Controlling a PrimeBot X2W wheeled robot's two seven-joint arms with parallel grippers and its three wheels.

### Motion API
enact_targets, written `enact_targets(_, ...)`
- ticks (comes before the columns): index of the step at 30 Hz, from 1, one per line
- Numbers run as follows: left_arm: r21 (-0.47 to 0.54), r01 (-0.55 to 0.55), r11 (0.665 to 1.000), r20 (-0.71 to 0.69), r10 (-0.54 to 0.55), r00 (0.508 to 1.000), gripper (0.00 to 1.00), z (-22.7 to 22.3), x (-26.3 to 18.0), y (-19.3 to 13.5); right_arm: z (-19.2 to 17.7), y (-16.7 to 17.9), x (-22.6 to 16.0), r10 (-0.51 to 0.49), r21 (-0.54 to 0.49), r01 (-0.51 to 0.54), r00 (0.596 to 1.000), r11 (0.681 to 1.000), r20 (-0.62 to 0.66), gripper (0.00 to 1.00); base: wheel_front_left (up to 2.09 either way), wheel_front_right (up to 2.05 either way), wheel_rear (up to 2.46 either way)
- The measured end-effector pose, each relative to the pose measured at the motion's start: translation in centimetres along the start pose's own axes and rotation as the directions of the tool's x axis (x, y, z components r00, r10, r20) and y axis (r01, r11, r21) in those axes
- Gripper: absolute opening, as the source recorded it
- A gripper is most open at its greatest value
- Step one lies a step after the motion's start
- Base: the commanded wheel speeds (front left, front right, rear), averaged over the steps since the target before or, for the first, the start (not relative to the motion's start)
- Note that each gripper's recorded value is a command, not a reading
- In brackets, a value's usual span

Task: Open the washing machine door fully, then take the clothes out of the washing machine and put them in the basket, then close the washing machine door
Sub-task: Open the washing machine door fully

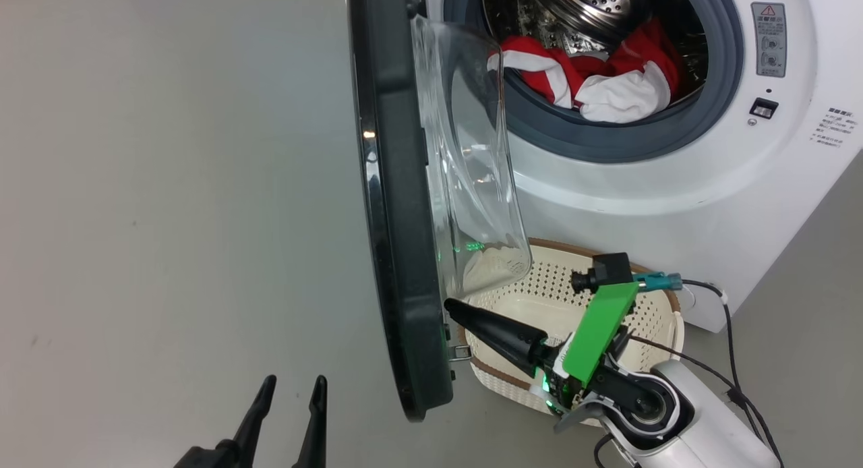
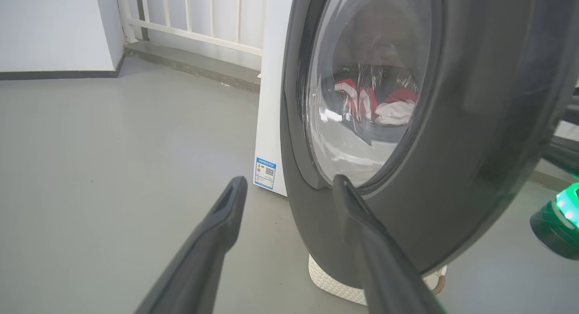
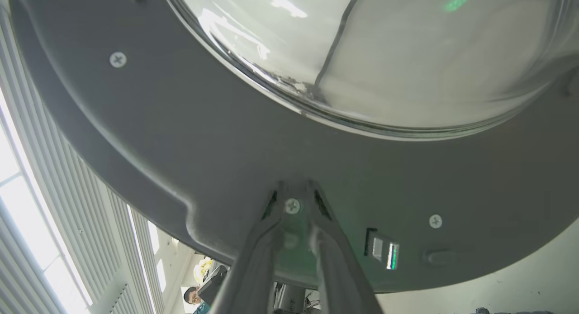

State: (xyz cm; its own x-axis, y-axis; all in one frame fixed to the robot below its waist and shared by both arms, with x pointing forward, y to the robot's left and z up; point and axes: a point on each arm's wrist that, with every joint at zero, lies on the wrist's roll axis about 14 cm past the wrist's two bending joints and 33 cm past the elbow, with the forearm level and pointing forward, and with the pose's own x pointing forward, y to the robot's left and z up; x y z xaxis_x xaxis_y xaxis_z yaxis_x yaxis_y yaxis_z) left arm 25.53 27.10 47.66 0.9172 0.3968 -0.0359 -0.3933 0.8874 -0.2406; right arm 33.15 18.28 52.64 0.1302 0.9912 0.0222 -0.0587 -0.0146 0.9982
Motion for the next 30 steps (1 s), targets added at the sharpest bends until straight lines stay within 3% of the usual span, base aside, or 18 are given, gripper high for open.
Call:
enact_targets(17,-0.007,0.037,0.999,-0.017,-0.037,0.999,1.00,-0.6,0.1,-0.7,0.9,-6.6,-5.9,-0.188,0.075,0.178,0.966,0.981,0.175,1.00,0.00,0.00,0.00)
enact_targets(30,-0.004,0.046,0.999,-0.024,-0.046,0.999,1.00,-0.8,0.7,-0.9,2.7,-11.1,-11.9,-0.340,0.086,0.331,0.875,0.940,0.344,1.00,0.00,0.00,0.00)
